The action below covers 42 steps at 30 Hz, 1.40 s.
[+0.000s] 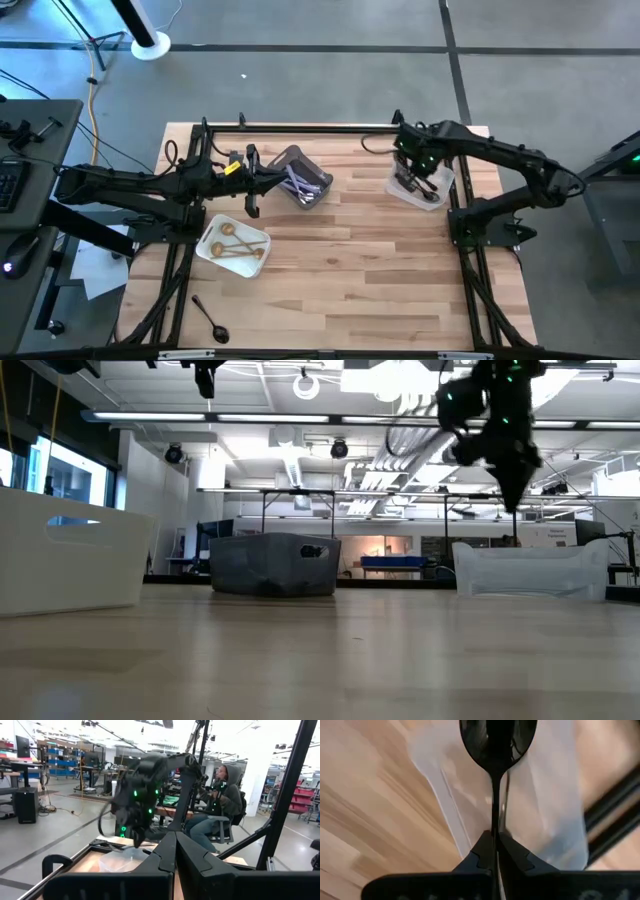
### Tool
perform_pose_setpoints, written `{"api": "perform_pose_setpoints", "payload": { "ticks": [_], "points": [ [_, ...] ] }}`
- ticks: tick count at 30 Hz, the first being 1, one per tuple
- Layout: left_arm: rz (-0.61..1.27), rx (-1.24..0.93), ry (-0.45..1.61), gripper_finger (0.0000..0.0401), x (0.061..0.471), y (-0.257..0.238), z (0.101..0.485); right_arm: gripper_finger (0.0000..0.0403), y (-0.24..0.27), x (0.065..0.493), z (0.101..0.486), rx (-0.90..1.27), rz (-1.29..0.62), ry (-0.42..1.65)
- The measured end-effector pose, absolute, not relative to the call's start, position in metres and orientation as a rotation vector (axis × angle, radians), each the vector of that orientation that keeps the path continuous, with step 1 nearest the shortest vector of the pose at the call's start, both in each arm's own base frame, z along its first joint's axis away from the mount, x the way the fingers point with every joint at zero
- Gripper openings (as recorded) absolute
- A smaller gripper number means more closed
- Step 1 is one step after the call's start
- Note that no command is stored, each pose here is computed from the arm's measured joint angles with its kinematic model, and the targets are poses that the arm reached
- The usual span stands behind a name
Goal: Sort silverware by color (type)
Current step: Put the top black spoon into the transparent bin
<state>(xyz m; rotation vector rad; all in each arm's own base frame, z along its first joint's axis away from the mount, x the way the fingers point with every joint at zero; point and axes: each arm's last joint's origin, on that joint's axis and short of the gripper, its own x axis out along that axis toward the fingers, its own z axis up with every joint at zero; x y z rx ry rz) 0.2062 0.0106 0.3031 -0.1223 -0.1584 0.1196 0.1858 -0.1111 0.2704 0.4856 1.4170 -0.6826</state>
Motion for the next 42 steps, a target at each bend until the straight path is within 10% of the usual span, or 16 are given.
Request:
{"api": "perform_pose_setpoints", "payload": {
  "ticks": [42],
  "points": [
    [0.202,-0.088,-0.198,0.0,0.205,0.013,0.307,0.0,-0.144,0.149,0.159,0.71,-0.719,1.451]
  ]
}}
